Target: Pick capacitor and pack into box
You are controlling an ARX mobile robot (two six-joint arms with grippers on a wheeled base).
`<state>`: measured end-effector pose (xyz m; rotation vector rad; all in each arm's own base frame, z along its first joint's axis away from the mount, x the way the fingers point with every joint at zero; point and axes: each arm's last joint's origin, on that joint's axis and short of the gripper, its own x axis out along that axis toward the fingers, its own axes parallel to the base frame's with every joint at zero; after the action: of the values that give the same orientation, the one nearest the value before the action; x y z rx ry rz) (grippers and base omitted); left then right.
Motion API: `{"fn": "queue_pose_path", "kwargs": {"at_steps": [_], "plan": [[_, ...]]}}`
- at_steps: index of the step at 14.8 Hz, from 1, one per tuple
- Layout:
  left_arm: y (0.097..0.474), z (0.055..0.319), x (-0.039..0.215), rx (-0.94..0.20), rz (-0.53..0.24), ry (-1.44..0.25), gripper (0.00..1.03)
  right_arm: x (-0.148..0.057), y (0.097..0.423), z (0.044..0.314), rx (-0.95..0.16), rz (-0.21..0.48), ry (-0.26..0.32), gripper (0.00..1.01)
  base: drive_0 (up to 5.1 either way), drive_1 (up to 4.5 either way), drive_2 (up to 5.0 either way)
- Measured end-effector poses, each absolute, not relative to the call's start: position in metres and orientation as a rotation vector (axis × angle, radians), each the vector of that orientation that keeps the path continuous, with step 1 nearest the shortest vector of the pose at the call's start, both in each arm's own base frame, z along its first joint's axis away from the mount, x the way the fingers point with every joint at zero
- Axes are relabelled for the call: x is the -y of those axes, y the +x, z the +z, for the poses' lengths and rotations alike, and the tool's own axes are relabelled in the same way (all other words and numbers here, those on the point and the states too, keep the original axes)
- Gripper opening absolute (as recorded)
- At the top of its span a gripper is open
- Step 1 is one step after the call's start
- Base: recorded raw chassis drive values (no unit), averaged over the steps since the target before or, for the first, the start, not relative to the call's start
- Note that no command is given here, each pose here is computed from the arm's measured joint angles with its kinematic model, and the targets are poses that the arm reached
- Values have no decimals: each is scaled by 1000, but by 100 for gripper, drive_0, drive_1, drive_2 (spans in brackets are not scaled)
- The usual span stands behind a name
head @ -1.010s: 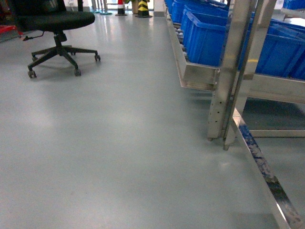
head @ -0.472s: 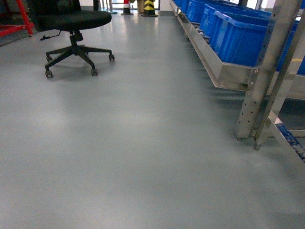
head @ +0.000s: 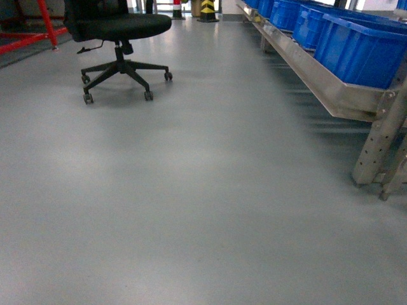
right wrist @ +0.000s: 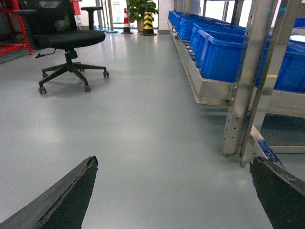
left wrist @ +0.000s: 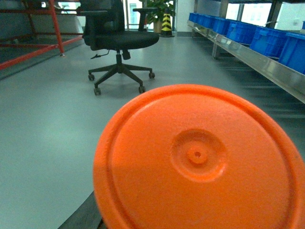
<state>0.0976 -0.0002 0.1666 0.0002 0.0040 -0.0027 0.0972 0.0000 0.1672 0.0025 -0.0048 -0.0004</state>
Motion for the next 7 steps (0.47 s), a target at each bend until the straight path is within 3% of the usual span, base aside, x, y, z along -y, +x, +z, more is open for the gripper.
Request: {"fn": "queue_pose_path", "kwargs": {"at_steps": [7], "plan": [[98, 167, 0, -5, -3, 0, 44, 0, 97, 167, 2, 0, 2, 98, -493, 243, 243]]}}
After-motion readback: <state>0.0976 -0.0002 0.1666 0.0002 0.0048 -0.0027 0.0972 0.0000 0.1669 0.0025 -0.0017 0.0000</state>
